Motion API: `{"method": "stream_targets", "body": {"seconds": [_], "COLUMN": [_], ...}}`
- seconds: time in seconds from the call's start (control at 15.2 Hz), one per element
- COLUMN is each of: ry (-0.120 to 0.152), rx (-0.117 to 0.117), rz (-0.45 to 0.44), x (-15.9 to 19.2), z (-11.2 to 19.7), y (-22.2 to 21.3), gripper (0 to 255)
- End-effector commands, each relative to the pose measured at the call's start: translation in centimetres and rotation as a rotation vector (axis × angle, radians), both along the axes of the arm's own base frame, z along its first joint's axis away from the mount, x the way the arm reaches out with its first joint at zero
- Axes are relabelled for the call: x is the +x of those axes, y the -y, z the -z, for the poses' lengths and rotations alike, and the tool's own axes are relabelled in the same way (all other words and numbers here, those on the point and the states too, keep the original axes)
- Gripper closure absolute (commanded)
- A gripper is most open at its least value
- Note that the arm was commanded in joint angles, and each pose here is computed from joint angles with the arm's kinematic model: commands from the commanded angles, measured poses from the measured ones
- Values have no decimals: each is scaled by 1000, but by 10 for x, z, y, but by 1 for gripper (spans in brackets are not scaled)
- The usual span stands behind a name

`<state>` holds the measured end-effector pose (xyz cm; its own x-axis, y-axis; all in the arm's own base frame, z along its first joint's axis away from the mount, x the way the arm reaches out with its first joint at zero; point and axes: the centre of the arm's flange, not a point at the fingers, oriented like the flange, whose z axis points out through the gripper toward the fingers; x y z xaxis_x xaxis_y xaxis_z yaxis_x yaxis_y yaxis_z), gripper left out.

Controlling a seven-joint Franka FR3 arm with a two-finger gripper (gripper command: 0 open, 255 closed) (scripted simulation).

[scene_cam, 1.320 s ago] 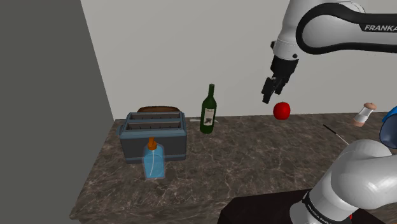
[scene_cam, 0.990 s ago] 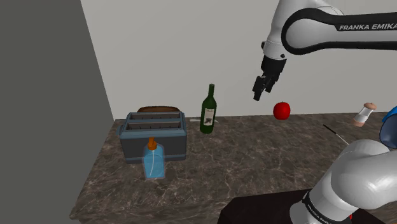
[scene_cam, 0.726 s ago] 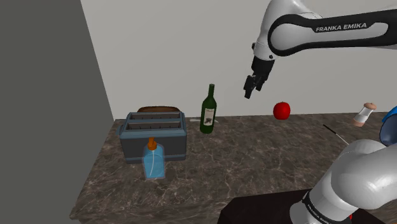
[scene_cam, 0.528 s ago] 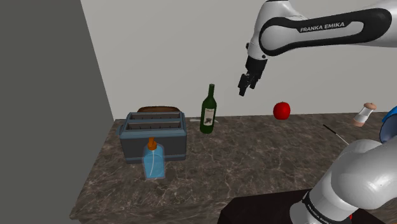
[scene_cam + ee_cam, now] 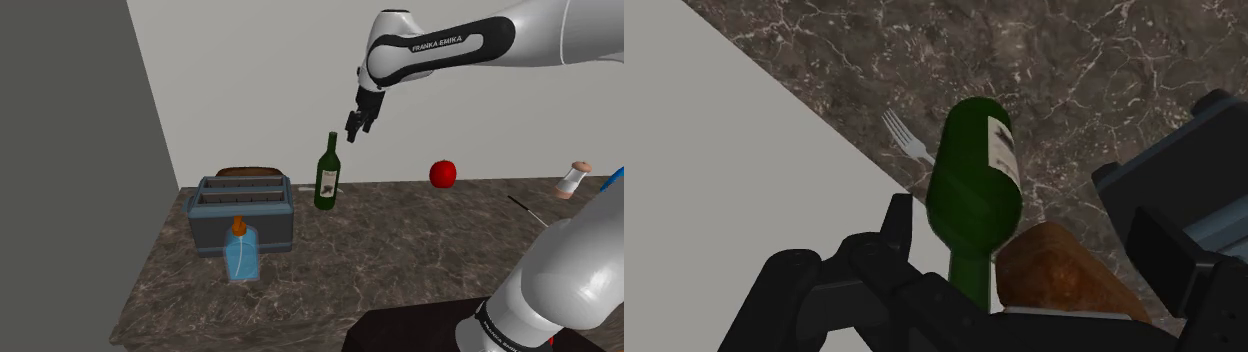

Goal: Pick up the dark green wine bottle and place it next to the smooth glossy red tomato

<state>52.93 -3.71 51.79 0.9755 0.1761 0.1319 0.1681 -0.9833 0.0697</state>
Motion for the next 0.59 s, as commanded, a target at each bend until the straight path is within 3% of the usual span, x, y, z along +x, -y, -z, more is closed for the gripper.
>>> {"method": "stream_targets", "body": {"seconds": [0.0,0.33,0.53], "ry": [11,37,37], "rx": [5,18,18], "rz": [-17,-59,-59], "x": [23,84,87], "z": [6,17,32], "y": [1,2,2], "gripper": [0,0,0]}}
